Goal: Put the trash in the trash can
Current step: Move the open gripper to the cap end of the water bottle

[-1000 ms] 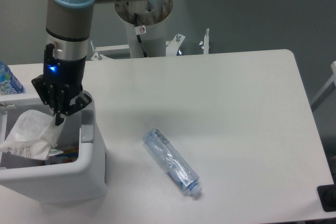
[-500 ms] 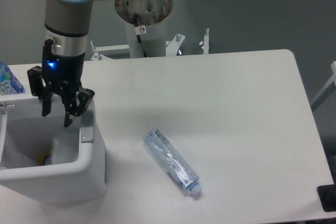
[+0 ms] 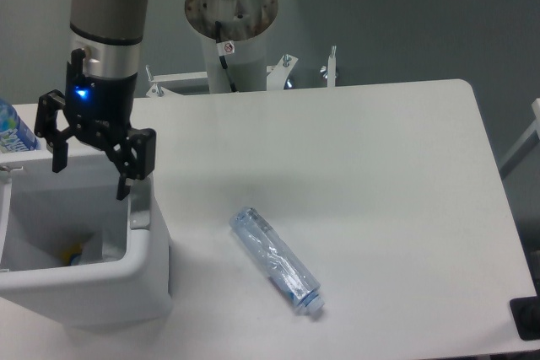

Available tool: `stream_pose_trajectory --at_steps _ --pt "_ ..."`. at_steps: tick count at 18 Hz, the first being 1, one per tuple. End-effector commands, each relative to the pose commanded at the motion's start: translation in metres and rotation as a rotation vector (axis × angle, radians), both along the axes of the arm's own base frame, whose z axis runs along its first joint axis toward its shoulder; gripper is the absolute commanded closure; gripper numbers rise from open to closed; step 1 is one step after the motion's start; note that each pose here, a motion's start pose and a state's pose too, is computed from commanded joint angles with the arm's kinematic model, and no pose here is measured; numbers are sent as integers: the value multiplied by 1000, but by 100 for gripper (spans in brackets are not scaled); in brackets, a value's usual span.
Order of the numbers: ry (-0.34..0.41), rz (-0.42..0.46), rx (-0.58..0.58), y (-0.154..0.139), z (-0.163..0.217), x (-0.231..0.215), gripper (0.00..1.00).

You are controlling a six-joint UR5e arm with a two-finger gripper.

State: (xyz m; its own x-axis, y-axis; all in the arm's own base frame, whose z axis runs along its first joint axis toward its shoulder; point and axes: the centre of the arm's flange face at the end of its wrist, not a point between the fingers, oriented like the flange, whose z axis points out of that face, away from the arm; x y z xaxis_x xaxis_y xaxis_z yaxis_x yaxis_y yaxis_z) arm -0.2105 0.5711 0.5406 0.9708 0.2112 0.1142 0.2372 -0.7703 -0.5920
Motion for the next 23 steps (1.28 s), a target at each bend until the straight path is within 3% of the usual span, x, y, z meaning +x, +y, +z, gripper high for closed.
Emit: stream_pose_trajectory --at_steps 3,6,16,23 --pt "-54 168 35 -17 15 -51 0" --pt "-104 297 28 -32 6 -95 0" --pt "-154 511 -81 -63 -67 -207 0" --pt "-223 572 -151 -68 -138 -262 0"
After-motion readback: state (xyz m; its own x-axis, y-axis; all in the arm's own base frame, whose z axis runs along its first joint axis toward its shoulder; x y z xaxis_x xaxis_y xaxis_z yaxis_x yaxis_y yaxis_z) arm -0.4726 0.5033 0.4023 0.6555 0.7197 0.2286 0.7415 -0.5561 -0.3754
